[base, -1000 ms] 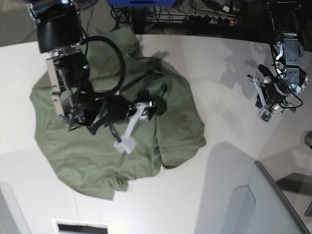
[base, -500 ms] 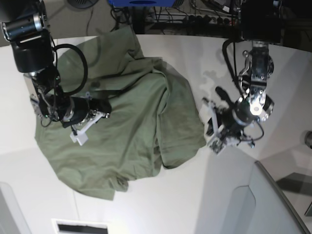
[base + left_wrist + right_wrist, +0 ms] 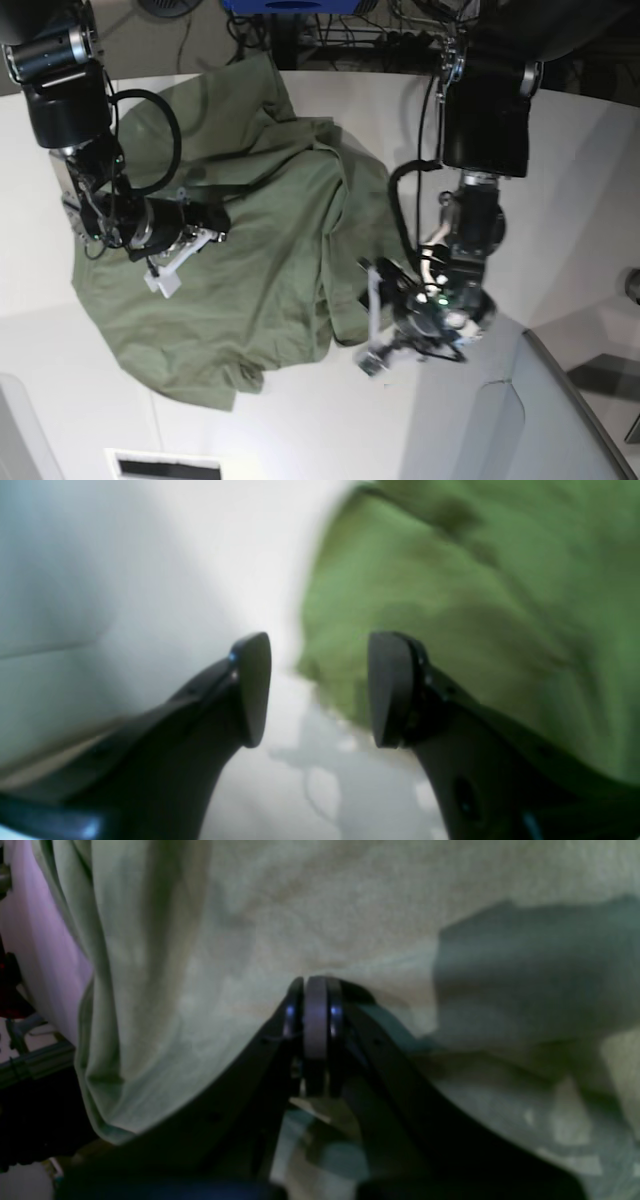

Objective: Layout the t-shirt on the table in an organized manner, then fold the t-shirt properly
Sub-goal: 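Grasp the shirt edge with the left gripper beside the right gripper, then pull the grasped shirt edge away from the right gripper with the left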

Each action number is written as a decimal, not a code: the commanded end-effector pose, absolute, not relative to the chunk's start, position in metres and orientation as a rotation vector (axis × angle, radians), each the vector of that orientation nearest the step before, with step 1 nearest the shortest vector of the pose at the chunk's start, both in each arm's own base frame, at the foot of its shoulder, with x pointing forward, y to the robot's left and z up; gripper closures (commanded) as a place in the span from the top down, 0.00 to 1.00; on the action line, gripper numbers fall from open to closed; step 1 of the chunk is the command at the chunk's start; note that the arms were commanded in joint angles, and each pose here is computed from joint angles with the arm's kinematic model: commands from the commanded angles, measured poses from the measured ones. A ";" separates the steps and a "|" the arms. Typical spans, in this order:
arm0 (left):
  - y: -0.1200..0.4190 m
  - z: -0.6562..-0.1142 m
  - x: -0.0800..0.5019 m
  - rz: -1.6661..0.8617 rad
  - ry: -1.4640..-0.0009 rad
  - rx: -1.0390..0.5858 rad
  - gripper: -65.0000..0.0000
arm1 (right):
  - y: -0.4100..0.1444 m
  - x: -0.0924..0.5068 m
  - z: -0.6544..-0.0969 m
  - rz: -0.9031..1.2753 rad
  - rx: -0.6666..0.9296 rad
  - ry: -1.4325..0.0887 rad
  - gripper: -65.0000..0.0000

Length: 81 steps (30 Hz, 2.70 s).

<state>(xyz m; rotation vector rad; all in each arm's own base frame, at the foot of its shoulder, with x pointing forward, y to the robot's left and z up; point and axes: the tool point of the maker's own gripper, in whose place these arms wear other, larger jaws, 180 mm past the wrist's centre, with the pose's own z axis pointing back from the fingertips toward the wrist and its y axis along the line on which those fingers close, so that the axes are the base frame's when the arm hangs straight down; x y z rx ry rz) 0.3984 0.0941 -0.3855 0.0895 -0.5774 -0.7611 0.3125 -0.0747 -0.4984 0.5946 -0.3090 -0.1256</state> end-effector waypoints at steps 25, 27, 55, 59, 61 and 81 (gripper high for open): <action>0.025 -0.415 0.418 -0.628 -0.667 -0.117 0.47 | -0.078 0.315 -0.497 -0.111 0.575 -0.308 0.03; 0.026 -0.419 0.418 -0.626 -0.654 -0.119 0.47 | -0.078 0.315 -0.497 -0.111 0.575 -0.308 0.03; 0.055 -0.428 0.423 -0.612 -0.655 -0.077 0.00 | -0.078 0.315 -0.497 -0.110 0.575 -0.309 0.03; 0.055 -0.426 0.424 -0.612 -0.658 -0.075 0.00 | -0.078 0.315 -0.497 -0.110 0.575 -0.309 0.03; 0.055 -0.419 0.427 -0.615 -0.681 -0.067 0.00 | -0.078 0.315 -0.497 -0.110 0.575 -0.309 0.03; 0.195 -0.365 0.279 -0.816 -0.591 0.363 0.00 | -0.084 0.339 -0.482 -0.110 0.569 -0.355 0.03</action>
